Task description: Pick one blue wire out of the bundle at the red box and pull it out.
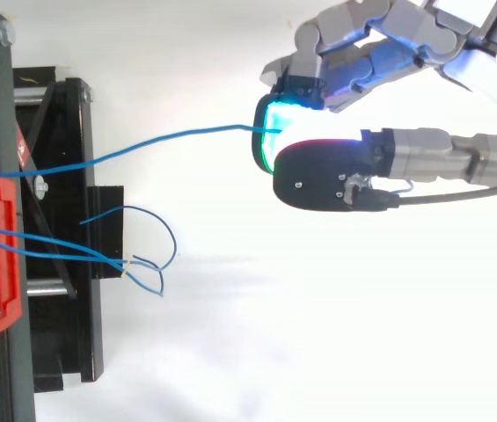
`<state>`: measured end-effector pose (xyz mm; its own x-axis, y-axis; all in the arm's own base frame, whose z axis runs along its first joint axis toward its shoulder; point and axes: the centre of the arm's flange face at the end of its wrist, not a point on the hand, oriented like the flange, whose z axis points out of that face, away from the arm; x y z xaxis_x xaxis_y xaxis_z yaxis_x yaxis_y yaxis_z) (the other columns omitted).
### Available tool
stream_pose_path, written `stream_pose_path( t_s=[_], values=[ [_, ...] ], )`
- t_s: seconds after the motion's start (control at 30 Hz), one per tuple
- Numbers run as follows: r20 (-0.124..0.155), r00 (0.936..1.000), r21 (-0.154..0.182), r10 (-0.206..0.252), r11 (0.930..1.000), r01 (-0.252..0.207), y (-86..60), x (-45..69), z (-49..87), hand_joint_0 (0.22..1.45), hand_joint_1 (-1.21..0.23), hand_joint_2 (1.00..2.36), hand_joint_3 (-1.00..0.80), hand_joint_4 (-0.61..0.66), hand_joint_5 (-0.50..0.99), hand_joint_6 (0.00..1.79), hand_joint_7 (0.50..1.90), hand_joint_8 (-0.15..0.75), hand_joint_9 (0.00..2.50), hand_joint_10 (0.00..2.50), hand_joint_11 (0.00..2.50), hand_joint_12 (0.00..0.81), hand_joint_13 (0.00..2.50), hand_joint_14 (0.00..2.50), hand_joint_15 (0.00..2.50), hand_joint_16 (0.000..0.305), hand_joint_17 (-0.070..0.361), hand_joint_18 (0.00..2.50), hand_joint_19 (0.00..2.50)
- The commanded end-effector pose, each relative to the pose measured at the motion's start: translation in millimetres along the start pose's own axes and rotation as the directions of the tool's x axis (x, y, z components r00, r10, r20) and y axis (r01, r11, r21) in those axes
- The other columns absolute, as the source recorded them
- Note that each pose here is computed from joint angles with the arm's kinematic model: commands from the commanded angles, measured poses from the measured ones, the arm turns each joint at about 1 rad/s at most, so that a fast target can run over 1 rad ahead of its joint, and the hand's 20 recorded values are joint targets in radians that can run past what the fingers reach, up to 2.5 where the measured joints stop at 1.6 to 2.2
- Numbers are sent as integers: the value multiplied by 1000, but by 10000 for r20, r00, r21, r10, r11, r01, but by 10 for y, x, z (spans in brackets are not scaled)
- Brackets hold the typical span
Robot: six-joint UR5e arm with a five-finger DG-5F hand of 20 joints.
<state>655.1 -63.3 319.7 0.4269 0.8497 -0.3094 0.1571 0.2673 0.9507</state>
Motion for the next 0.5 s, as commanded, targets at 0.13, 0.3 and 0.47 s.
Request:
stream_pose_path(
  t_s=[0.13, 0.3, 0.47],
  values=[
    [-7, 10000, -4, 2, 10000, -2, 2, 1, 1, 610, -713, 1009, 13, 135, -155, 920, 1077, 416, 852, 12, 525, 492, 538, 5, 171, 71, 160, 675, 293],
    [-7, 10000, -4, 2, 10000, -2, 2, 1, 1, 609, -714, 1009, 15, 135, -155, 920, 1076, 413, 849, 14, 524, 493, 537, 5, 171, 71, 160, 674, 293],
    [-7, 10000, -4, 2, 10000, -2, 2, 1, 1, 610, -713, 1009, 13, 134, -155, 920, 1076, 414, 852, 15, 529, 491, 537, 5, 168, 71, 160, 671, 294]
  ],
)
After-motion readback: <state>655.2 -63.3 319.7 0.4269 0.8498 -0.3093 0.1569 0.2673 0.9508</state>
